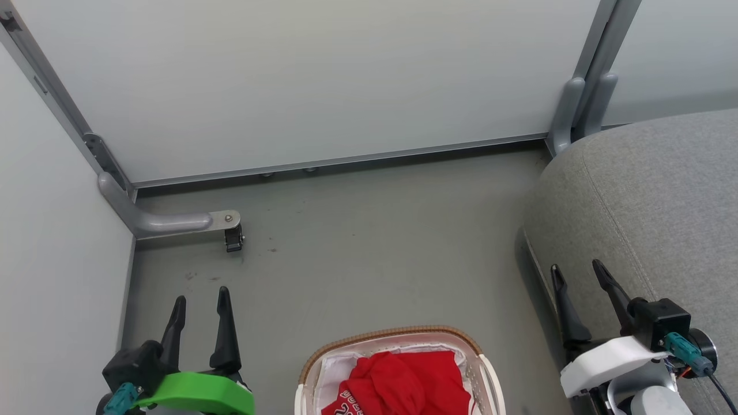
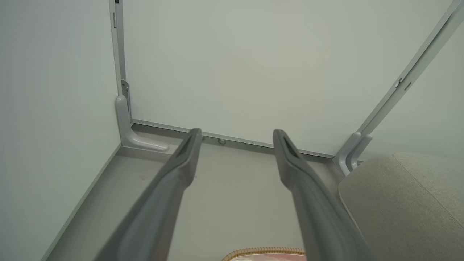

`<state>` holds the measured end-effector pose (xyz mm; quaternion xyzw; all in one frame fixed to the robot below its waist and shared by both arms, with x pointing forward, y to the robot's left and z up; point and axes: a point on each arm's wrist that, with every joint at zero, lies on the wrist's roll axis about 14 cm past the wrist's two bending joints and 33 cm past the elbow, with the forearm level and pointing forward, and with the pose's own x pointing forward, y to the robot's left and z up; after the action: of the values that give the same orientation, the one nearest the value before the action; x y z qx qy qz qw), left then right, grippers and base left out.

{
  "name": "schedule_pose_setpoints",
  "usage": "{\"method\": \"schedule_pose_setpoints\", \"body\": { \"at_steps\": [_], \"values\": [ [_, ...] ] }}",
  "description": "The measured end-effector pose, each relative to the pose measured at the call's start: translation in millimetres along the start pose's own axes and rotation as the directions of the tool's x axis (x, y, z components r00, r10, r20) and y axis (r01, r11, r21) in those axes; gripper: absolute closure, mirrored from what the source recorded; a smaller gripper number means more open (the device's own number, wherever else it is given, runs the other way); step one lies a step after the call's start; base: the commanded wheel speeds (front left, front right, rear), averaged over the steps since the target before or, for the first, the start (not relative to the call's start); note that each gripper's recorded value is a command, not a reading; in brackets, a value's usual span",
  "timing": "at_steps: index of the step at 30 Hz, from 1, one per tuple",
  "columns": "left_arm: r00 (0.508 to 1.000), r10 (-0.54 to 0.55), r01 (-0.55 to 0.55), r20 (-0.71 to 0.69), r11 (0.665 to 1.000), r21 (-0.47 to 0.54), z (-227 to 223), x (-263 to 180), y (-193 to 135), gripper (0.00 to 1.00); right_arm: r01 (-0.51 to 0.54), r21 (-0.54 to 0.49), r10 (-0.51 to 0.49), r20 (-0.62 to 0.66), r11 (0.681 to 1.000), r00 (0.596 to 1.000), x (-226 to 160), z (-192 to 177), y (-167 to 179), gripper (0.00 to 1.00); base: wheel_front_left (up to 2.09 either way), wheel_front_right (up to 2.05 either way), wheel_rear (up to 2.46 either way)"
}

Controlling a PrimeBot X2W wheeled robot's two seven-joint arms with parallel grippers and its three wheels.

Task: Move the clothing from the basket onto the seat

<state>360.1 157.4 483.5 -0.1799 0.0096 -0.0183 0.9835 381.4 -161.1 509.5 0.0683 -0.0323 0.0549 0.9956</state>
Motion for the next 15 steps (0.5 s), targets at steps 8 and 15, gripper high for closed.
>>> {"method": "schedule_pose_setpoints", "body": {
  "at_steps": [8,15],
  "values": [
    [1.0,-0.003,0.003,0.002,0.999,0.051,-2.1,-1.6,-0.1,0.0,-0.022,-0.064,0.023,0.003,0.998,1.0,0.6,0.2,4.5,0.0,0.0,0.0,0.0],
    [1.0,-0.01,0.01,-0.001,0.995,0.095,-4.7,-2.9,-1.0,0.0,-0.041,-0.112,0.043,0.01,0.993,0.999,0.6,0.8,8.6,0.0,0.0,0.0,0.0]
  ]
}}
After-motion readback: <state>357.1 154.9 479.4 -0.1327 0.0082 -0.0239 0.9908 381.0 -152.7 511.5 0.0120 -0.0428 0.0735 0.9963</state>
